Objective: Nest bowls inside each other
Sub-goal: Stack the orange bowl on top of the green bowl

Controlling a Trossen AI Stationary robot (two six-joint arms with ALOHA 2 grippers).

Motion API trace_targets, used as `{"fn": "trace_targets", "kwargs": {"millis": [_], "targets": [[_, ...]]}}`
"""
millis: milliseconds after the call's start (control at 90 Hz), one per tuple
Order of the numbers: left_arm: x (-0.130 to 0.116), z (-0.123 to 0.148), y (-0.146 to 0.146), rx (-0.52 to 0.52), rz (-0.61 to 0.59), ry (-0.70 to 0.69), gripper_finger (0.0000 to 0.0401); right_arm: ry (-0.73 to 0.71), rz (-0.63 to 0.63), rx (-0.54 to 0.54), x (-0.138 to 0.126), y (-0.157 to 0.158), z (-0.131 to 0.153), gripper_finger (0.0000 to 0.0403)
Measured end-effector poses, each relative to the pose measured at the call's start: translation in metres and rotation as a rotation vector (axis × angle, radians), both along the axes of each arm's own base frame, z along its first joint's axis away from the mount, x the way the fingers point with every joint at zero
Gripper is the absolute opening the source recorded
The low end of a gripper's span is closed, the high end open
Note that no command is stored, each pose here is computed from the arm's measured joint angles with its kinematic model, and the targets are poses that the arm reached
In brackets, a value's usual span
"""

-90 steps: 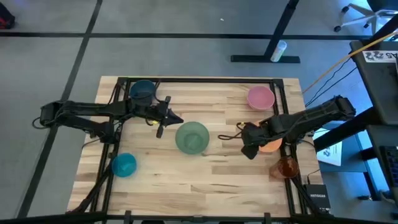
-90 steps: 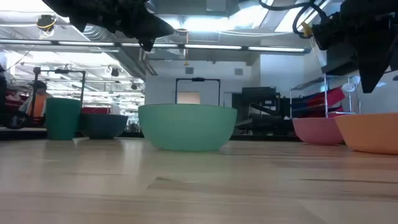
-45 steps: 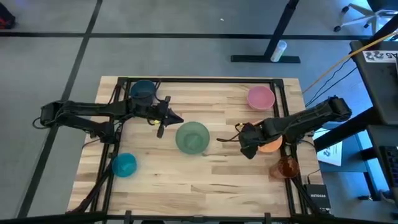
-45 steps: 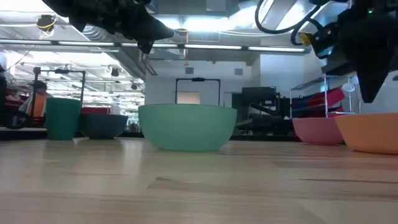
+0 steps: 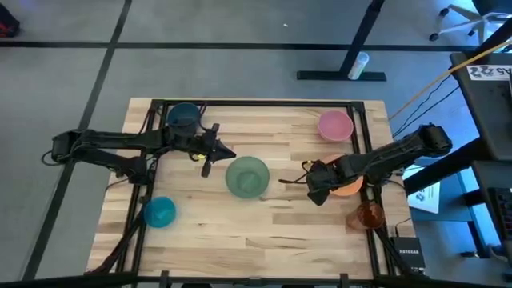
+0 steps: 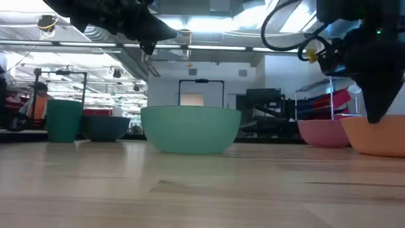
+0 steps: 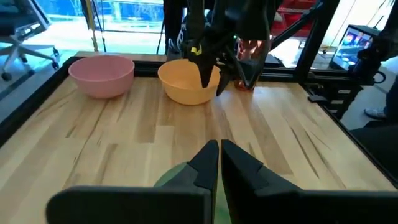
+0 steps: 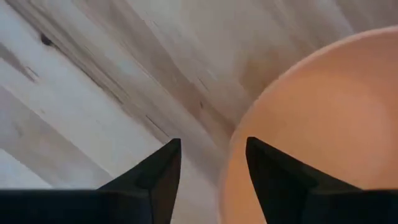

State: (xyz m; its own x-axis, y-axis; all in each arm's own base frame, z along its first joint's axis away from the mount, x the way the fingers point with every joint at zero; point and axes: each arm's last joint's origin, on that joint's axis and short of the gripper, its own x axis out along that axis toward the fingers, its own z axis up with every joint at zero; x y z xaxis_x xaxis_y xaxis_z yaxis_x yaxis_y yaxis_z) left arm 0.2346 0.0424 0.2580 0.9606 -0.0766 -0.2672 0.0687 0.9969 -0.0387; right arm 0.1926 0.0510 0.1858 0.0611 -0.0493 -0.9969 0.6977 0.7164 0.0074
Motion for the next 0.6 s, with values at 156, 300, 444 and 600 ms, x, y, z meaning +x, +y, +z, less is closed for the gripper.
{"fn": "trace_targets", "kwargs": {"millis": [156,300,444,600], "targets": [[-0.0003,-0.0010,-0.0001,-0.008,0.002,0.011,0.0000,0.011,-0.012,-0.018,-0.0030,-0.0013,-0.0050,0.0141],[-0.0003,-0.0009,0.0000,-0.008,0.002,0.010,0.0000,0.010,-0.012,-0.020,-0.0029,-0.0013,-0.0050,0.0084],[-0.0002,-0.0009,0.0000,-0.010,0.003,0.010,0.0000,0.015,-0.004,-0.029,-0.0036,-0.0016,-0.0049,0.0013],[0.0000,-0.0003,-0.0005,-0.011,0.001,0.004,0.0000,0.007,0.002,-0.033,-0.0025,-0.0016,-0.0039,0.0006]]}}
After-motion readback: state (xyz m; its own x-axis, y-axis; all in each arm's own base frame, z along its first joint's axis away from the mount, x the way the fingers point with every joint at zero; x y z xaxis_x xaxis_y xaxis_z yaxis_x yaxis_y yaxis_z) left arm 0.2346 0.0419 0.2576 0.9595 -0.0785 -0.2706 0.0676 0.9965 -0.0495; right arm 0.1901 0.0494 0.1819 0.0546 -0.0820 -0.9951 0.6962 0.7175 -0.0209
